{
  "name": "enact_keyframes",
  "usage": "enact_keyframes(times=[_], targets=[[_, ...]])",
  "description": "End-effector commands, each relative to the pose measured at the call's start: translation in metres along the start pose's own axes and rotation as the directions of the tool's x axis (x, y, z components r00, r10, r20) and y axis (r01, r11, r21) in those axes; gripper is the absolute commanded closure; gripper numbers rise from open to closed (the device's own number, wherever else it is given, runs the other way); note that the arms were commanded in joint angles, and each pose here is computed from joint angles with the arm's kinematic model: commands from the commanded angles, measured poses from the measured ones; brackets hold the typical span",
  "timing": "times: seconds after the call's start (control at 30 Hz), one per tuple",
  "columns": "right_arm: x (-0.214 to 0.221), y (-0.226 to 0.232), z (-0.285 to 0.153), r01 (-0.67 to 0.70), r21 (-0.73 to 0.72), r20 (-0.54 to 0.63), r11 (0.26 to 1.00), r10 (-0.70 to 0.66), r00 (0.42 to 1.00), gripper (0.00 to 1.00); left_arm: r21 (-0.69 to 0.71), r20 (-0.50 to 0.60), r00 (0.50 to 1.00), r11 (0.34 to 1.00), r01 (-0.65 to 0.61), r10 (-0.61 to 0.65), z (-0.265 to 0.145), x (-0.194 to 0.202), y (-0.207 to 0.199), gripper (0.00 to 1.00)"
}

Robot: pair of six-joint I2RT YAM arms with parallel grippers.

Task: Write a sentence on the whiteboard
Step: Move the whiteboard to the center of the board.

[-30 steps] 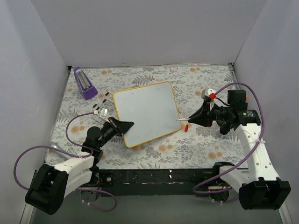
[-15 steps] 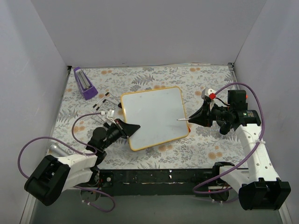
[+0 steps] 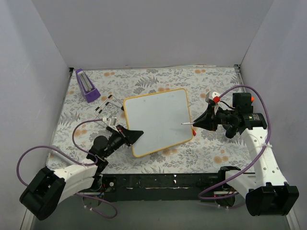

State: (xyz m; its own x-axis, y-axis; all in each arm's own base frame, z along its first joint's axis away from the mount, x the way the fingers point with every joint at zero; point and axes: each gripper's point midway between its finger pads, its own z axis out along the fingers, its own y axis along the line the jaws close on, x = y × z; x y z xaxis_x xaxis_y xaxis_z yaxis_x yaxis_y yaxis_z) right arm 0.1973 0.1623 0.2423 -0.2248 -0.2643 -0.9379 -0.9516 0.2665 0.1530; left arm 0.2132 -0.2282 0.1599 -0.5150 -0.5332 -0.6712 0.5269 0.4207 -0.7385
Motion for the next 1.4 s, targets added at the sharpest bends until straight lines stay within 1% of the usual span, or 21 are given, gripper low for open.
enact_keyframes(times=[0.0, 0.27, 0.33, 0.4, 0.43, 0.47, 0.57, 0.67, 0.7, 0.77, 0.8, 0.83, 1.0, 1.07, 1.13, 1.17, 1.23, 1.27, 1.37], targets=[[-0.012, 0.005, -0.002, 0.039, -0.015, 0.020, 0.999, -0.039, 0.999, 0.99, 0.055, 0.113, 0.984, 0.988, -0.146, 0.140, -0.001, -0.029, -0.020, 1.00], [-0.023, 0.011, -0.004, 0.064, -0.034, 0.038, 0.997, -0.063, 0.997, 0.99, 0.057, 0.075, 0.966, 0.966, -0.252, 0.248, 0.000, -0.027, -0.023, 1.00], [-0.024, 0.012, -0.005, 0.067, -0.035, 0.040, 0.997, -0.066, 0.997, 0.99, 0.059, 0.088, 0.953, 0.954, -0.295, 0.290, 0.002, -0.035, -0.028, 1.00], [-0.025, 0.012, -0.005, 0.074, -0.030, 0.040, 0.997, -0.073, 0.997, 0.99, 0.047, 0.075, 0.940, 0.940, -0.337, 0.333, 0.003, -0.036, -0.027, 0.96], [-0.026, 0.013, -0.006, 0.078, -0.030, 0.043, 0.996, -0.077, 0.996, 0.99, 0.049, 0.085, 0.933, 0.933, -0.355, 0.351, 0.005, -0.043, -0.032, 0.93], [-0.026, 0.014, -0.005, 0.079, -0.033, 0.043, 0.996, -0.078, 0.996, 0.99, 0.039, 0.066, 0.930, 0.931, -0.364, 0.361, 0.006, -0.042, -0.030, 0.89], [-0.027, 0.015, -0.006, 0.082, -0.033, 0.046, 0.996, -0.080, 0.996, 0.99, 0.039, 0.056, 0.915, 0.915, -0.402, 0.400, 0.011, -0.047, -0.033, 0.82], [-0.026, 0.016, -0.007, 0.085, -0.029, 0.046, 0.996, -0.084, 0.995, 0.99, 0.039, 0.033, 0.908, 0.908, -0.418, 0.417, 0.015, -0.045, -0.032, 0.82], [-0.025, 0.016, -0.006, 0.084, -0.029, 0.045, 0.996, -0.083, 0.996, 0.99, 0.052, 0.024, 0.907, 0.905, -0.421, 0.421, 0.015, -0.043, -0.033, 0.87], [-0.024, 0.017, -0.007, 0.085, -0.027, 0.044, 0.996, -0.084, 0.995, 0.99, 0.048, 0.007, 0.907, 0.906, -0.421, 0.421, 0.018, -0.040, -0.029, 0.89], [-0.023, 0.016, -0.006, 0.084, -0.027, 0.044, 0.996, -0.083, 0.996, 0.99, 0.048, 0.004, 0.906, 0.905, -0.423, 0.424, 0.018, -0.040, -0.029, 0.98], [-0.023, 0.017, -0.006, 0.085, -0.025, 0.044, 0.996, -0.084, 0.996, 0.99, 0.048, 0.005, 0.903, 0.902, -0.429, 0.429, 0.018, -0.041, -0.030, 1.00], [-0.023, 0.018, -0.007, 0.089, -0.022, 0.043, 0.996, -0.088, 0.995, 0.99, 0.063, 0.018, 0.876, 0.874, -0.482, 0.482, 0.016, -0.047, -0.037, 1.00], [-0.023, 0.019, -0.007, 0.091, -0.022, 0.044, 0.996, -0.090, 0.995, 0.99, 0.049, 0.016, 0.873, 0.872, -0.487, 0.487, 0.016, -0.049, -0.036, 0.87], [-0.023, 0.019, -0.007, 0.092, -0.022, 0.044, 0.995, -0.091, 0.995, 0.99, 0.046, 0.014, 0.869, 0.867, -0.496, 0.495, 0.021, -0.054, -0.038, 0.81], [-0.023, 0.019, -0.008, 0.092, -0.021, 0.044, 0.996, -0.091, 0.995, 0.99, 0.048, -0.005, 0.868, 0.867, -0.495, 0.496, 0.023, -0.052, -0.037, 0.80], [-0.023, 0.019, -0.008, 0.095, -0.019, 0.044, 0.995, -0.094, 0.995, 0.99, 0.058, -0.022, 0.867, 0.866, -0.497, 0.498, 0.028, -0.051, -0.037, 0.82], [-0.023, 0.020, -0.008, 0.094, -0.020, 0.044, 0.995, -0.093, 0.995, 0.99, 0.073, -0.026, 0.864, 0.863, -0.500, 0.503, 0.029, -0.049, -0.039, 1.00], [-0.022, 0.021, -0.008, 0.096, -0.016, 0.043, 0.995, -0.095, 0.995, 0.99, 0.086, -0.027, 0.863, 0.861, -0.502, 0.505, 0.029, -0.048, -0.039, 1.00]])
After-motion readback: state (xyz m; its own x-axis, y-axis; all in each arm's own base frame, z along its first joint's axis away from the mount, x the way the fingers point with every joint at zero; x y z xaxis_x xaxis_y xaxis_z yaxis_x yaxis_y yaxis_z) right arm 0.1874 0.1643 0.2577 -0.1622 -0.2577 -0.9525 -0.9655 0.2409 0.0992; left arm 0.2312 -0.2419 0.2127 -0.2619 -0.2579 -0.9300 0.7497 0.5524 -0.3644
